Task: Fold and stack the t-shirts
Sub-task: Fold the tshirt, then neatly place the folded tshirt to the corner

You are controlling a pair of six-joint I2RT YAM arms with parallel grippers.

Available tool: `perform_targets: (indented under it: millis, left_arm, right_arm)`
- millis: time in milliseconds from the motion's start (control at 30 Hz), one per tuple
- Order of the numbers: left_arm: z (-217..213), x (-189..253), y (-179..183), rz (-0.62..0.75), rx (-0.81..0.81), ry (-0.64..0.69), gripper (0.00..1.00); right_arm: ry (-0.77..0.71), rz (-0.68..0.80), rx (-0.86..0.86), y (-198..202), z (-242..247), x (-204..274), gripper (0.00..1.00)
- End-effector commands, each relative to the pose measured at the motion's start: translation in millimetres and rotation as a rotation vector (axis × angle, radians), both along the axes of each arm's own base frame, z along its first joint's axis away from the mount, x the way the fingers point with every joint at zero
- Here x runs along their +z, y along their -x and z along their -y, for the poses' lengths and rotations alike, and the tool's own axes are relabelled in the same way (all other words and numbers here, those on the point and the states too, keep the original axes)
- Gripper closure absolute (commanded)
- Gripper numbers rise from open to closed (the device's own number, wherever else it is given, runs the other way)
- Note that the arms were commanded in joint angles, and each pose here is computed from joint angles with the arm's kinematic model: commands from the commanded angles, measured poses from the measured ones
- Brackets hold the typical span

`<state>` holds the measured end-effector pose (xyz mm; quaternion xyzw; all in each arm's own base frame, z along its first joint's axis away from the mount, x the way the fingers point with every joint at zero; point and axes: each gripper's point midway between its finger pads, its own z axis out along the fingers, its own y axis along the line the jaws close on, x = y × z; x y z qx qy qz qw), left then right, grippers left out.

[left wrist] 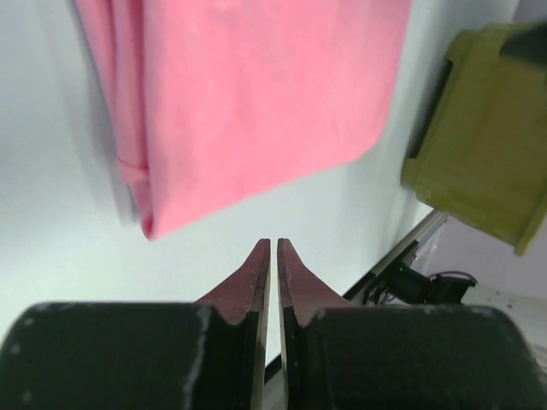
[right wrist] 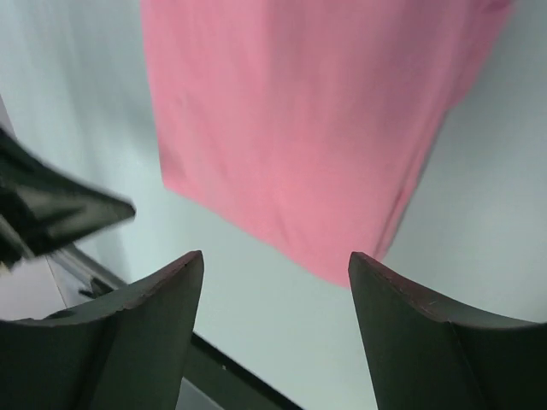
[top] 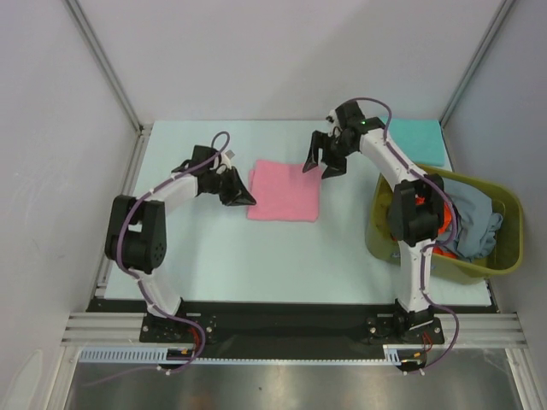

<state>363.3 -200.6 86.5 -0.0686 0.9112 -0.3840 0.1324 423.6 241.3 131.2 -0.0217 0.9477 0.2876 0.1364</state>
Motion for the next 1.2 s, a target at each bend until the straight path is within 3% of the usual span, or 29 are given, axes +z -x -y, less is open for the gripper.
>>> perform_targets:
  millis: [0,167,233,267,333,633,1167]
  left_arm:
    - [4,16,18,0.042,-0.04,0.041,0.88]
    - [3,22,29,0.05,-0.056,0.057,0.88]
    - [3,28,30,0.069,-0.064,0.058,0.88]
    - [3,29,31,0.073,-0.067,0.057,0.88]
    - [2,32,33,0.081,-0.071,0.06,0.88]
    - [1,28,35,0.063,-0.07,0.087,0.87]
    - [-3,26,34,0.053,-0.063,0.097,0.87]
  right_arm:
    - [0.006,0.069,-0.141,-54,23,-1,0.24]
    - [0.071,0.06,-0.136,-86,35,-27,0.22]
    - [0.055,0.098,-0.114,-96,34,-30,0.19]
    - [0.051,0.1,-0.109,-97,35,-33,0.13]
    - [0.004,0.091,-0.082,-99,31,-41,0.11]
    - [-0.044,0.017,-0.056,-87,23,-69,0.19]
    - [0.0,-0.021,-0.014,-78,9,-109,0.26]
